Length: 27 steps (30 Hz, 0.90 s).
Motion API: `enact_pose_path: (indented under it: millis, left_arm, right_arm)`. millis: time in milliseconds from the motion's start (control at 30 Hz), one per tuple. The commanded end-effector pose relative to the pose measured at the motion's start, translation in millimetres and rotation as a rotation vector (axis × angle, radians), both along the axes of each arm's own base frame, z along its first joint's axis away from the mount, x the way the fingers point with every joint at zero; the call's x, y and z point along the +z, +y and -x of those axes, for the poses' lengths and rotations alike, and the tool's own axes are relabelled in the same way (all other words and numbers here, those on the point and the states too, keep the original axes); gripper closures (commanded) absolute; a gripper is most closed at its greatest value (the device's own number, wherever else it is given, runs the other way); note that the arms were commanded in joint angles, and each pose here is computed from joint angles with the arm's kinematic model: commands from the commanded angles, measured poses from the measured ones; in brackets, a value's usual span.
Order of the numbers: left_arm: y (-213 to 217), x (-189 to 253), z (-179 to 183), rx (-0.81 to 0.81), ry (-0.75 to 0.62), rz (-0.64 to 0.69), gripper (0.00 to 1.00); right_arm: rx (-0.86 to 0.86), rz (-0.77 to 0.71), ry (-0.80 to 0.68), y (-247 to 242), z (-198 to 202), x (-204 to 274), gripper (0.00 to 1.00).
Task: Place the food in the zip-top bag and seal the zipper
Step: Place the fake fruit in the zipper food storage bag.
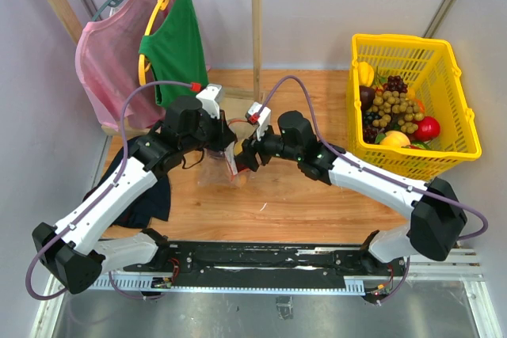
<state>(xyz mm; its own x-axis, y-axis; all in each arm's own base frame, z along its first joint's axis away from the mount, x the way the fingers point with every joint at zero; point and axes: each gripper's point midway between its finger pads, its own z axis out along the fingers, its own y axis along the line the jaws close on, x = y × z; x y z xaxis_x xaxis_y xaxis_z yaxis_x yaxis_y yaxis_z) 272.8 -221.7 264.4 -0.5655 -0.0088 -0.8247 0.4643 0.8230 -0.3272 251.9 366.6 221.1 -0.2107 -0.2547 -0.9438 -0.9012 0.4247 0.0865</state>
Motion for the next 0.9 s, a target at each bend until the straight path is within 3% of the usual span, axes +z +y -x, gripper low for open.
enact_pose_path:
  millis: [0,300,633,867]
  left_arm:
    - [-1.4,13.0,-0.7,-0.019,-0.044,0.045,1.00]
    - [0.0,11.4,-0.7,-0.018,-0.039,0.048,1.00]
    - [5.1,7.5,-4.6,0.005,-0.035,0.041,1.00]
    - [6.0,7.5,-5.6,0.010,-0.033,0.044,1.00]
  right_arm:
    - [0.050,-0.026,-0.016,14.4,4.5,1.3,0.31]
    - [0.066,-0.022,0.006,18.4,5.8,1.7,0.15]
    - [-0.012,-0.011,-0.087,-11.8,5.7,41.4,0.13]
    - [-0.246,0.065,-0.120,-56.5,-14.6,50.2,0.17]
